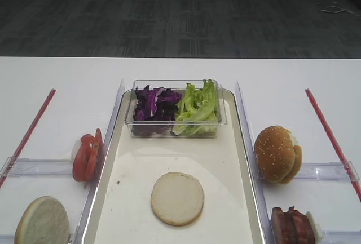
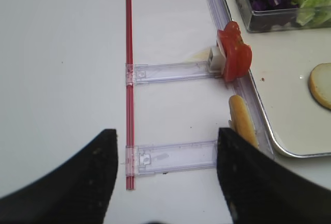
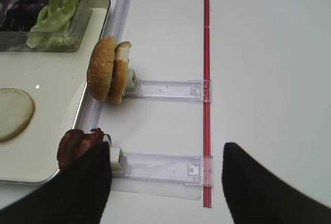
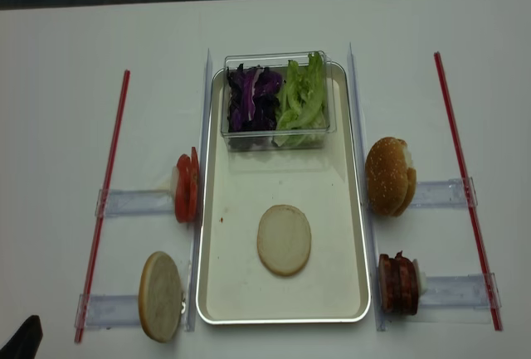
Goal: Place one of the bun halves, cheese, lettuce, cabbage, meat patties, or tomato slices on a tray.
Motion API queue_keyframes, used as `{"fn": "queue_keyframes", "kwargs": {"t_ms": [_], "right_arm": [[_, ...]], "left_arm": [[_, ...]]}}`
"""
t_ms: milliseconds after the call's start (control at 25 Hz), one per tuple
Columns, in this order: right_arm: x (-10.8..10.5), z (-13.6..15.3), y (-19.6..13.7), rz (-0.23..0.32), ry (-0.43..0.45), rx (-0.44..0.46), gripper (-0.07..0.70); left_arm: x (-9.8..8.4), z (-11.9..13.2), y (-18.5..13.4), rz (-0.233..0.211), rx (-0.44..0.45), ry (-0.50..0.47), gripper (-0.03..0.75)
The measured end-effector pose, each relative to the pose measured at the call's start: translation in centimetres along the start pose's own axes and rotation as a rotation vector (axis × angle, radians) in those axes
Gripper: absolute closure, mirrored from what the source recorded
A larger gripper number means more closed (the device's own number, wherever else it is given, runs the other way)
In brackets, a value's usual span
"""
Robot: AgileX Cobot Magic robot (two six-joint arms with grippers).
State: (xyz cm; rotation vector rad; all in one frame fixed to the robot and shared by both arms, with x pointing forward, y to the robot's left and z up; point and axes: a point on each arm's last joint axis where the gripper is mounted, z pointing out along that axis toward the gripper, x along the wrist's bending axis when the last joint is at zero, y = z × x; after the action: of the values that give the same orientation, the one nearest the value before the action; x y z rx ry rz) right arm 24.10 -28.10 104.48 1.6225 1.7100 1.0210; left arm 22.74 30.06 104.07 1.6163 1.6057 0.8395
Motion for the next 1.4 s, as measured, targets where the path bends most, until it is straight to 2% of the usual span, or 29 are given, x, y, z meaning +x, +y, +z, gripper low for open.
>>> {"fn": "queue_keyframes", "kwargs": {"t_ms": [1400], "right_arm": [[0.0,0.0,0.0,0.0,0.0,0.0,0.162]], "left_arm": [[0.0,0.0,0.0,-0.002,0.0,0.0,0.284]]}}
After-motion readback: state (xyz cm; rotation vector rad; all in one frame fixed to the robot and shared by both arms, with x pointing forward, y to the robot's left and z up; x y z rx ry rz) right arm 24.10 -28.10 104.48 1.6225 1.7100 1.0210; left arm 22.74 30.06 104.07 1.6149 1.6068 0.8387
